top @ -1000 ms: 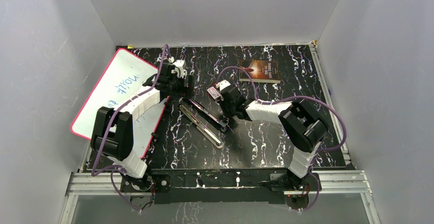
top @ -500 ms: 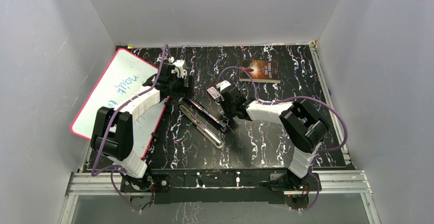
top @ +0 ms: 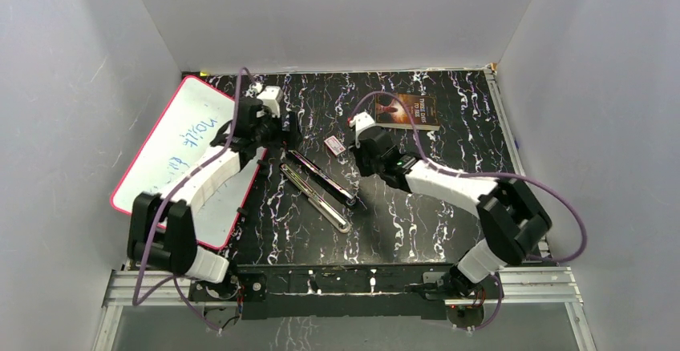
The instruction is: Load the staples into the stapler
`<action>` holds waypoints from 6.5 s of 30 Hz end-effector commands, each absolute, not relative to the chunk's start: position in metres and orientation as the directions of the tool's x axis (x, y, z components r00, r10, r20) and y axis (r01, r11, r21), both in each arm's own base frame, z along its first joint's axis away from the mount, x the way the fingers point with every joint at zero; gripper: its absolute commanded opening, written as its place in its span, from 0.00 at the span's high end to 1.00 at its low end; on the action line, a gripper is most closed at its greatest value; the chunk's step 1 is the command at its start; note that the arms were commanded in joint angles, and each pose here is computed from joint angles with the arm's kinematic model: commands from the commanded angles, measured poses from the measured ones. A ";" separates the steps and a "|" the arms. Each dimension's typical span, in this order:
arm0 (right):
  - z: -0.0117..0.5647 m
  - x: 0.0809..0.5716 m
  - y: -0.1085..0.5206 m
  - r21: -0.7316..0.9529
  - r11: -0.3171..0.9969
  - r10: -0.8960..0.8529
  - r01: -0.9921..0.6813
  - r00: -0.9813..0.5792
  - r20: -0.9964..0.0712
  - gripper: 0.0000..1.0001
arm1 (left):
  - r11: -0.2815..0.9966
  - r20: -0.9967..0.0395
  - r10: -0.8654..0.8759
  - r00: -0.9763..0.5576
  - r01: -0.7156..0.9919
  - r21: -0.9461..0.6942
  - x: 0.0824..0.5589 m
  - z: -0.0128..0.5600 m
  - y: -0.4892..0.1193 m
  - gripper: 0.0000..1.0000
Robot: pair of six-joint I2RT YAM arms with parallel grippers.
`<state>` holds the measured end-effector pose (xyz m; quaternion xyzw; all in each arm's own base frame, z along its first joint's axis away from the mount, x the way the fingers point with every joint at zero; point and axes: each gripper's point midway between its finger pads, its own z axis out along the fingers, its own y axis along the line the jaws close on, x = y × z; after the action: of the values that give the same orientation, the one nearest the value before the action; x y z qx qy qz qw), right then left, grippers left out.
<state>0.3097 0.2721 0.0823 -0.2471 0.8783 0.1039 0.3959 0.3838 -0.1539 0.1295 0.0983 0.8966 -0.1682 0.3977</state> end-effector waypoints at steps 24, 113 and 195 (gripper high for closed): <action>0.418 0.143 0.299 -0.089 0.126 0.305 -0.988 0.124 -0.944 1.00 | 0.061 -0.851 -0.499 0.166 0.986 0.156 0.145 0.448 -0.234 0.32; 0.386 0.234 0.203 0.180 0.776 0.261 -0.604 0.048 -0.964 0.42 | -0.024 -0.786 0.615 0.055 0.998 0.051 0.149 0.205 -0.248 1.00; 0.218 0.232 0.312 0.025 0.618 -0.222 -0.786 -0.205 -0.953 0.30 | 0.891 -0.887 -0.028 -0.460 0.392 -0.231 0.373 0.221 -0.162 0.23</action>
<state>0.2697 0.2627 0.2466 -0.2393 0.7529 0.2363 0.5657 0.3587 -0.1545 0.1934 0.1659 0.8498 -0.1598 0.4740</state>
